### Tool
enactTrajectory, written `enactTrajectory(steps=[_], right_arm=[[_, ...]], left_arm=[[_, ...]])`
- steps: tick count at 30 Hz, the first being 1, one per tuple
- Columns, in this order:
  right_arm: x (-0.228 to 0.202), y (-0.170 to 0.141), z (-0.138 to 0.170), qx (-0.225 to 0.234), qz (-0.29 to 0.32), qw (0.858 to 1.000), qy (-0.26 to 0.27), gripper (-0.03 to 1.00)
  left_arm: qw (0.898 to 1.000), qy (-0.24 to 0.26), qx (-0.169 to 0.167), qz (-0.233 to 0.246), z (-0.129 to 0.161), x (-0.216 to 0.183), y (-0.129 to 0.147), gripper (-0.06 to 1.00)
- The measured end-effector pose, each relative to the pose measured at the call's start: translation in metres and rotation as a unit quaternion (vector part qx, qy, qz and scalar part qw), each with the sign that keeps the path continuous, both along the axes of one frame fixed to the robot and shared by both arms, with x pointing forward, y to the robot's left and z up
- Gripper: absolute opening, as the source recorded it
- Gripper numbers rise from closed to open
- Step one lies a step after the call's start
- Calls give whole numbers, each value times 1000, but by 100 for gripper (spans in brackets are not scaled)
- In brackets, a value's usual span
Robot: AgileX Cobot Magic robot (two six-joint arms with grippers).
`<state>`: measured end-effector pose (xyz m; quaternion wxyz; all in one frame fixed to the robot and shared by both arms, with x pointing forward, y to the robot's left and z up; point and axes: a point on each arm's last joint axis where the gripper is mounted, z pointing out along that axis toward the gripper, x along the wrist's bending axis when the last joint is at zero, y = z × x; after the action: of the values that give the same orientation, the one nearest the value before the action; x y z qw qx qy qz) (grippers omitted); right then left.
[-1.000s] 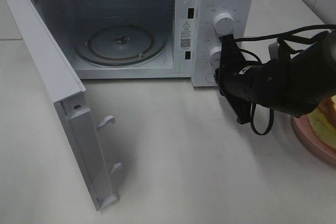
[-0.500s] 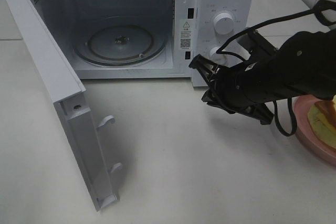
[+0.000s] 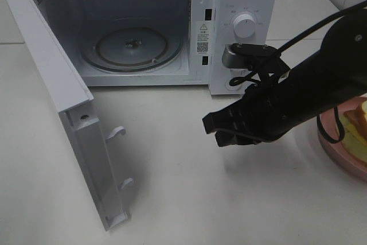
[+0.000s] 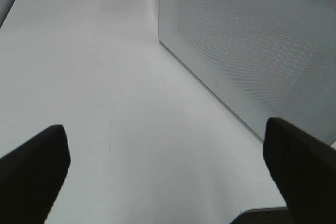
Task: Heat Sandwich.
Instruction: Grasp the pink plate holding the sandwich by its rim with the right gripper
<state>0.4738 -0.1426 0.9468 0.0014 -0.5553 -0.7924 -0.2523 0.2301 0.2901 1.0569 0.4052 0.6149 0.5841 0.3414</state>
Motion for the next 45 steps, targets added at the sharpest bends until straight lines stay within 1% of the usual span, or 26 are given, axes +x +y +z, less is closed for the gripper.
enactTrajectory(steps=[1, 2, 4, 5, 6, 8, 9, 10, 11, 13, 14, 15, 16, 18, 19, 20, 22, 24, 25, 29, 34, 37, 39, 45], right_arm=[[-5, -3, 2, -22, 34, 999, 5, 32], [-8, -5, 3, -33, 50, 998, 8, 38], [-12, -8, 6, -55, 75, 996, 13, 44], [-12, -8, 6, -55, 75, 996, 13, 44], [-14, -13, 12, -71, 80, 994, 17, 51], [-15, -20, 17, -83, 69, 994, 24, 61], [-15, -23, 19, -88, 64, 994, 29, 65], [-15, -23, 19, -88, 64, 994, 29, 65], [-15, -30, 23, -96, 55, 993, 34, 75], [-15, -39, 26, -105, 46, 993, 41, 83], [-15, -43, 27, -108, 41, 992, 45, 85], [-15, -43, 27, -108, 41, 992, 45, 85], [-14, -51, 27, -117, 33, 991, 56, 87], [-12, -61, 27, -125, 20, 990, 67, 88], [-10, -71, 26, -133, 3, 988, 75, 88], [-10, -71, 26, -133, 3, 988, 75, 88], [-7, -81, 26, -141, -15, 987, 77, 88], [-2, -97, 26, -150, -51, 984, 81, 87], [-2, -97, 26, -150, -51, 984, 81, 87], [5, -116, 30, -167, -82, 979, 77, 87], [16, -125, 40, -170, -97, 979, 59, 86], [20, -125, 40, -173, -97, 978, 57, 86], [28, -125, 34, -183, -91, 977, 65, 85], [39, -125, 17, -193, -84, 973, 90, 85]], left_arm=[[1000, 0, 0, 0, 0, 0, 0, 94], [1000, 0, 0, 0, 0, 0, 0, 94], [1000, 0, 0, 0, 0, 0, 0, 94], [1000, 0, 0, 0, 0, 0, 0, 94], [1000, 0, 0, 0, 0, 0, 0, 94], [1000, 0, 0, 0, 0, 0, 0, 94], [1000, 0, 0, 0, 0, 0, 0, 94], [1000, 0, 0, 0, 0, 0, 0, 94], [1000, 0, 0, 0, 0, 0, 0, 94], [1000, 0, 0, 0, 0, 0, 0, 94], [1000, 0, 0, 0, 0, 0, 0, 94], [1000, 0, 0, 0, 0, 0, 0, 94], [1000, 0, 0, 0, 0, 0, 0, 94], [1000, 0, 0, 0, 0, 0, 0, 94], [1000, 0, 0, 0, 0, 0, 0, 94], [1000, 0, 0, 0, 0, 0, 0, 94], [1000, 0, 0, 0, 0, 0, 0, 94], [1000, 0, 0, 0, 0, 0, 0, 94], [1000, 0, 0, 0, 0, 0, 0, 94], [1000, 0, 0, 0, 0, 0, 0, 94], [1000, 0, 0, 0, 0, 0, 0, 94], [1000, 0, 0, 0, 0, 0, 0, 94], [1000, 0, 0, 0, 0, 0, 0, 94], [1000, 0, 0, 0, 0, 0, 0, 94]])
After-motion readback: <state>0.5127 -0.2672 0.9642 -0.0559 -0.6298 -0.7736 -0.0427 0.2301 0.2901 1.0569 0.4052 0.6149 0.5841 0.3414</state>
